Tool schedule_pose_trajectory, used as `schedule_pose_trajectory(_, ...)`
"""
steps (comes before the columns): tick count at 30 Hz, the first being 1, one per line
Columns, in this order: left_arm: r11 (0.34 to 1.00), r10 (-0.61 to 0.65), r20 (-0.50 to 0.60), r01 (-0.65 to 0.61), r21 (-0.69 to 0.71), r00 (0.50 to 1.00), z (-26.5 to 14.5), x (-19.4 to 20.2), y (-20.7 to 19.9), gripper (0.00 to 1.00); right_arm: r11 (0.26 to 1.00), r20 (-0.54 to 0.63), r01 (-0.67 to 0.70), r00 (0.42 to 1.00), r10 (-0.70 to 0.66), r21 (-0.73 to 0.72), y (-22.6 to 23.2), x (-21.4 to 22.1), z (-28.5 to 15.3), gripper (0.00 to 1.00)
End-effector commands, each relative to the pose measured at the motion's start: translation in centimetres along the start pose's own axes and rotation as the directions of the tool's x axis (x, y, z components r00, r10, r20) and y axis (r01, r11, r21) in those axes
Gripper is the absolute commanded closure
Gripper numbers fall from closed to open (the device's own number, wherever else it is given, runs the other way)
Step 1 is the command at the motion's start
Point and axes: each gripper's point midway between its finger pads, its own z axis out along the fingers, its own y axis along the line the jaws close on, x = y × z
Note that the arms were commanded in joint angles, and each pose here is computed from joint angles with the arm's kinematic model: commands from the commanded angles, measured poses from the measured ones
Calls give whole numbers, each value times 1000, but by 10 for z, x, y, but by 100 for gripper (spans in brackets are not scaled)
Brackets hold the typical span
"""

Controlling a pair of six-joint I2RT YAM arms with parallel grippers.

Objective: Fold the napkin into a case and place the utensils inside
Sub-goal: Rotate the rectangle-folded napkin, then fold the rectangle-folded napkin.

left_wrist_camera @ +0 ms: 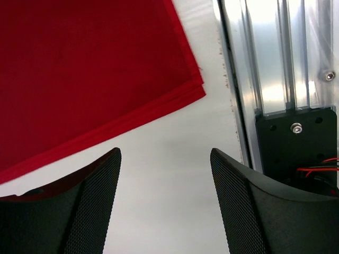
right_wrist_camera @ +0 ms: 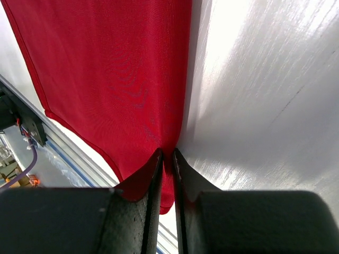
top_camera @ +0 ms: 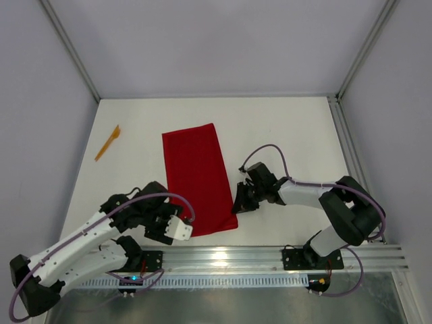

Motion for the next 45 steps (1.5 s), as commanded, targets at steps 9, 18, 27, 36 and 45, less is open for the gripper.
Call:
schedule_pose_trajectory(9,930,361,100,-366,27,927,85,-1,-10,27,999,-8,32,999,-32,-31,7,5,-5,80)
schedule_pose_trajectory(18,916,375,99,-385,110,922,106,11,-24,37,999,-29,34,999,-34,-19,3,7,-1,80)
schedule_pose_trajectory(27,915,392,57,-396,78,918,110,19,-19,68,998,-27,55,998,-55,-20,8,2,-6,80)
schedule_pose_trajectory(36,952,304,105,-306,3,947,82,3,-17,100,966,128,254,958,-257,39,26,-31,-49,52)
schedule_pose_trajectory(45,978,166,140,-145,-149,976,53,-6,-6,100,628,483,777,533,-695,47,91,-44,-132,35)
